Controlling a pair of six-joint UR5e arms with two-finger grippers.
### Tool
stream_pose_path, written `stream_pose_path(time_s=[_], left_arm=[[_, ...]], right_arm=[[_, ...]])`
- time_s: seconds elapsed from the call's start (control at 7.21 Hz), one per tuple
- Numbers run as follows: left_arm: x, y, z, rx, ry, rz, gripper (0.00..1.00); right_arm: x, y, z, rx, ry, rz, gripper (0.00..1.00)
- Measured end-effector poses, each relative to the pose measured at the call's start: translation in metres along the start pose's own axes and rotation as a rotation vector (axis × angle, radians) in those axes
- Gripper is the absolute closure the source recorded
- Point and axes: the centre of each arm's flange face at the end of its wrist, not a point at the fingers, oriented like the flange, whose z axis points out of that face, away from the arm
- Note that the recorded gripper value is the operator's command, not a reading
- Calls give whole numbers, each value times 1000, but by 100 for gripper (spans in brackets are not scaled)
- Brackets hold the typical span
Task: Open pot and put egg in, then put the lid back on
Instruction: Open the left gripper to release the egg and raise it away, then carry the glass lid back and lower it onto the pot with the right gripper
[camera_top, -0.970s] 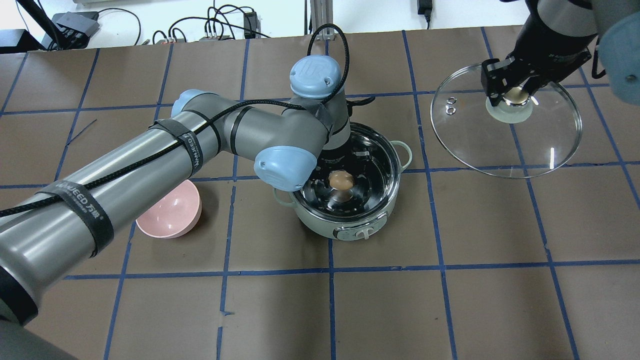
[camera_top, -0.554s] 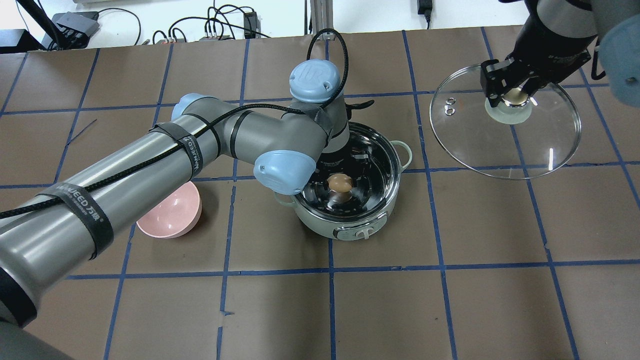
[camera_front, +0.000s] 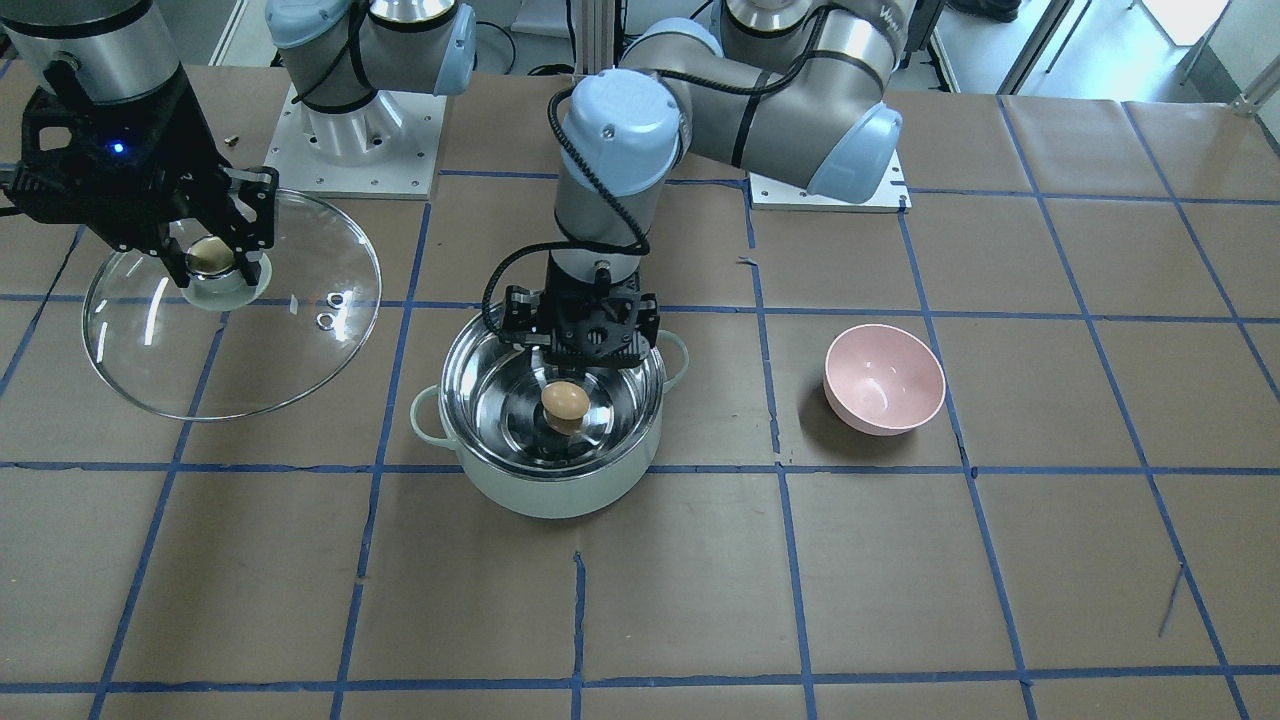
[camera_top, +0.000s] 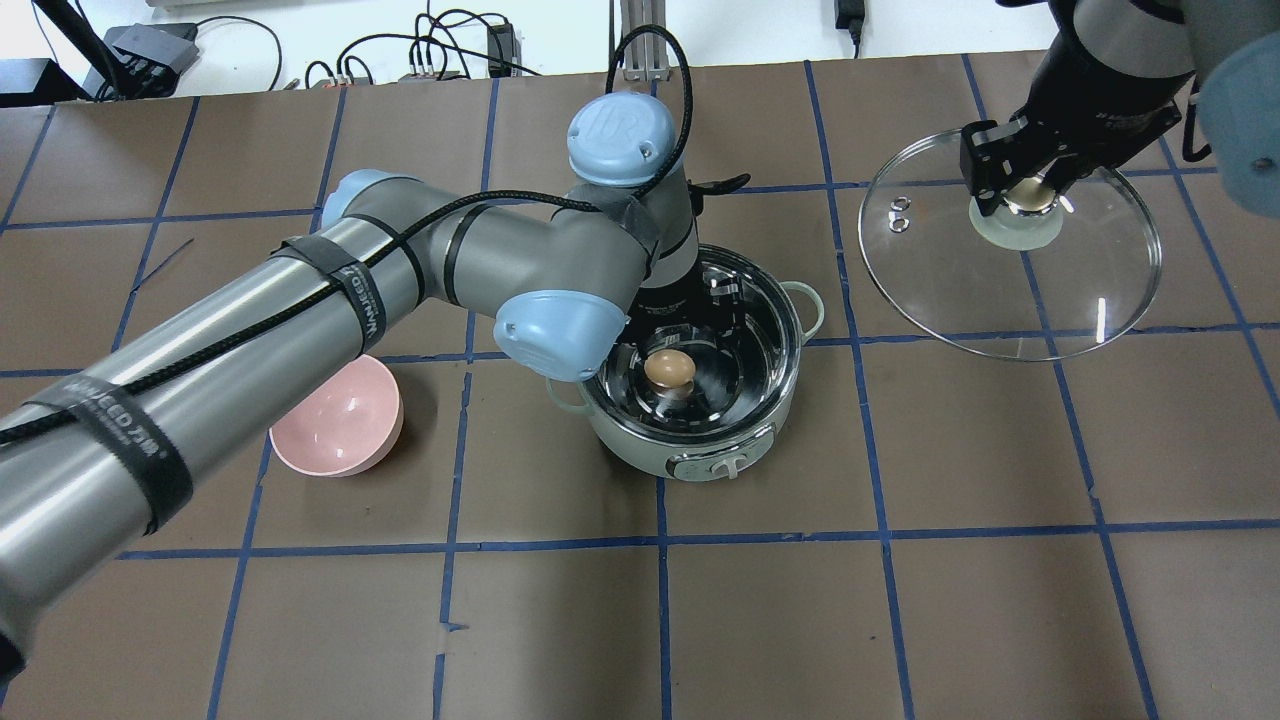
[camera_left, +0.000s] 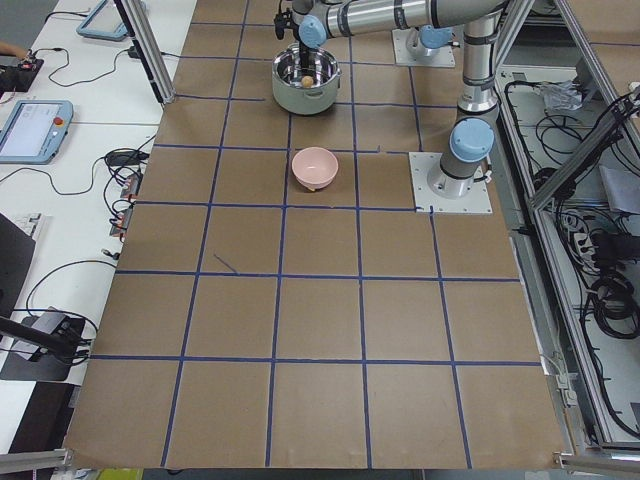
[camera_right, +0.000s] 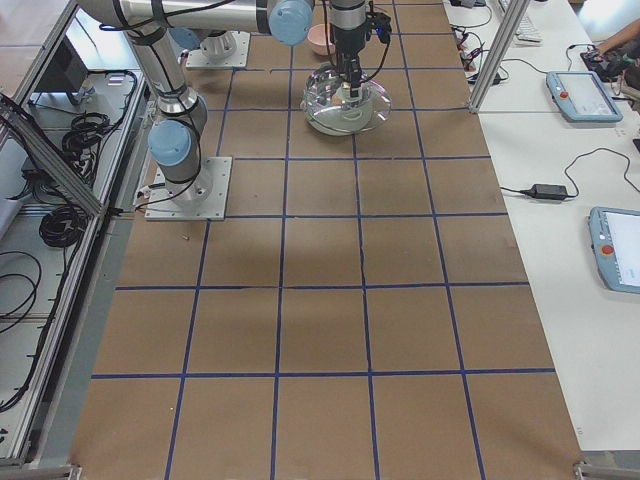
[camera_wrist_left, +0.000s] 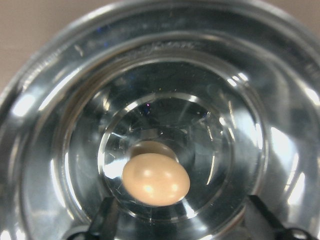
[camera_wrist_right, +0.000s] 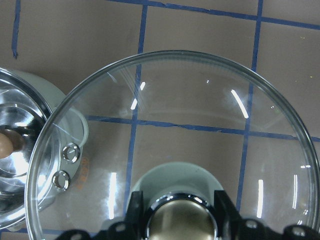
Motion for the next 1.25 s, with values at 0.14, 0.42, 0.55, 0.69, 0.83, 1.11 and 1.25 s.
stream_pose_path(time_s=[0.14, 0.42, 0.55, 0.69, 0.83, 1.11, 1.25], left_arm=[[-30, 4, -45, 7, -28, -18, 0], [-102, 5, -113, 1, -63, -23, 0], [-132, 2, -139, -3, -76, -25, 0], [-152, -1, -159, -3, -98, -16, 0], [-161, -4, -171, 4, -117, -12, 0], [-168, -8, -176, 2, -126, -2, 0], [-169, -9, -175, 0, -127, 9, 0]], right_arm=[[-14, 2, -2, 4, -4, 33, 65], [-67, 8, 5, -1, -18, 103, 65], [-102, 10, 13, 4, -28, 133, 65], [-146, 5, 31, 20, -41, 158, 65], [-197, 2, 53, 33, -55, 178, 65], [-269, 10, 86, 52, -76, 200, 65], [-279, 14, 96, 49, -75, 200, 65]])
